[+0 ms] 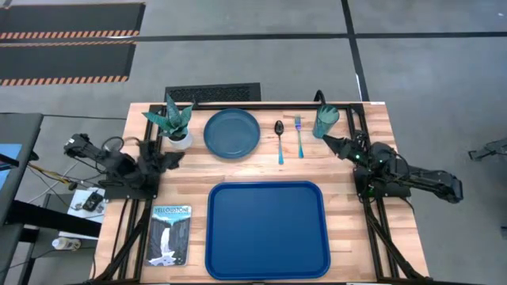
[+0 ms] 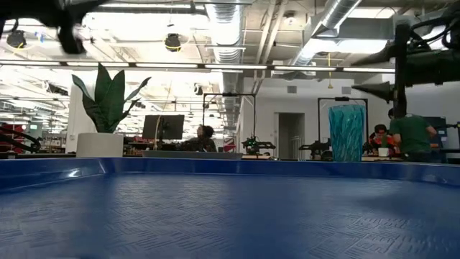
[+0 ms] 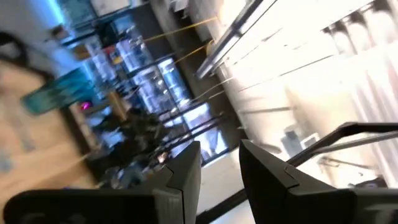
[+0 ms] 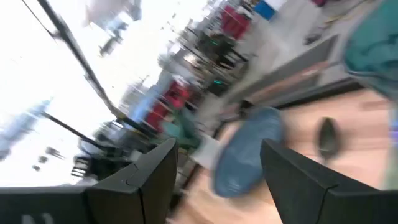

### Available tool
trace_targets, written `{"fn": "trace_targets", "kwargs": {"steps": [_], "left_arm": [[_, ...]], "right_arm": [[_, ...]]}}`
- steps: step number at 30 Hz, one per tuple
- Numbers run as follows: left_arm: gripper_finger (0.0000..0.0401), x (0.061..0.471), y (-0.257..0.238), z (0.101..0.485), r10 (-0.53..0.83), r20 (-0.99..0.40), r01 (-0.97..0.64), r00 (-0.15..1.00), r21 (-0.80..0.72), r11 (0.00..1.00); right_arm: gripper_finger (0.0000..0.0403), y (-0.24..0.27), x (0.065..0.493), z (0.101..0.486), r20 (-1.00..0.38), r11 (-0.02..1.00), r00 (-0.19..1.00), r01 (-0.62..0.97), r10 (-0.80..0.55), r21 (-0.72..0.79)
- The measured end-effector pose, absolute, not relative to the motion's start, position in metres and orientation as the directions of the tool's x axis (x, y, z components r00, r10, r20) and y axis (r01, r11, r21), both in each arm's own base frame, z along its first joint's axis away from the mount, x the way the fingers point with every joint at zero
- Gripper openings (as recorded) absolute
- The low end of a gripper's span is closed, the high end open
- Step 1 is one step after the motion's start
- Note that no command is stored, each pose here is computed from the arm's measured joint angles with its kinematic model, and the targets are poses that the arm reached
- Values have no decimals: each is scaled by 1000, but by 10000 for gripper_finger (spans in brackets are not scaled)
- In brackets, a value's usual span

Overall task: Pick and place plate/cup/fork/spoon on tray
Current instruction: Put the blue glass on the top left of the blue serving tray

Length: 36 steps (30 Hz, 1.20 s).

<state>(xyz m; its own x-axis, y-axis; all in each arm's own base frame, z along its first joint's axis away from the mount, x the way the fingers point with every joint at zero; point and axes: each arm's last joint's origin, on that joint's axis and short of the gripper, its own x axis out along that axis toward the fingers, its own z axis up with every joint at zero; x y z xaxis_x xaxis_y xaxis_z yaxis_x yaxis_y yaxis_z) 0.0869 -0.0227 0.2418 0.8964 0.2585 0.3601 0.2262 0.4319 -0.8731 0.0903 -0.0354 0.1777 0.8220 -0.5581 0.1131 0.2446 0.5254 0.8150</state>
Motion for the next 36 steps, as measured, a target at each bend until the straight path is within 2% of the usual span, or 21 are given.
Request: {"fn": "trace_targets", "kwargs": {"steps": [2, 7, 11, 16, 19, 27, 32, 36], "left_arm": [[98, 91, -25, 259, 260, 364, 221, 894, -865, 451], [98, 109, -34, 304, 257, 348, 178, 902, -840, 512], [98, 127, -39, 331, 370, 299, 63, 880, -844, 532], [98, 143, -43, 357, 530, 232, -85, 816, -858, 506], [98, 148, -44, 373, 556, 226, -108, 800, -857, 504], [98, 151, -39, 417, 582, 215, -226, 784, -774, 591], [98, 149, -33, 436, 571, 191, -284, 798, -716, 637], [98, 158, -31, 439, 556, 126, -323, 822, -700, 636]], "right_arm": [[254, -35, 89, 187, 158, 534, 826, 193, -542, 823], [254, -27, 77, 234, 419, 688, 815, -35, -400, 725], [254, -20, 58, 277, 584, 791, 748, -134, -315, 598], [254, -12, 35, 317, 684, 887, 685, -120, -251, 446], [254, -9, 22, 336, 720, 895, 632, -93, -285, 436], [254, -7, 11, 391, 705, 892, 634, -49, -319, 449], [254, -11, 26, 432, 523, 892, 773, 120, -359, 435], [254, -17, 45, 454, 287, 862, 872, 245, -395, 443]]}}
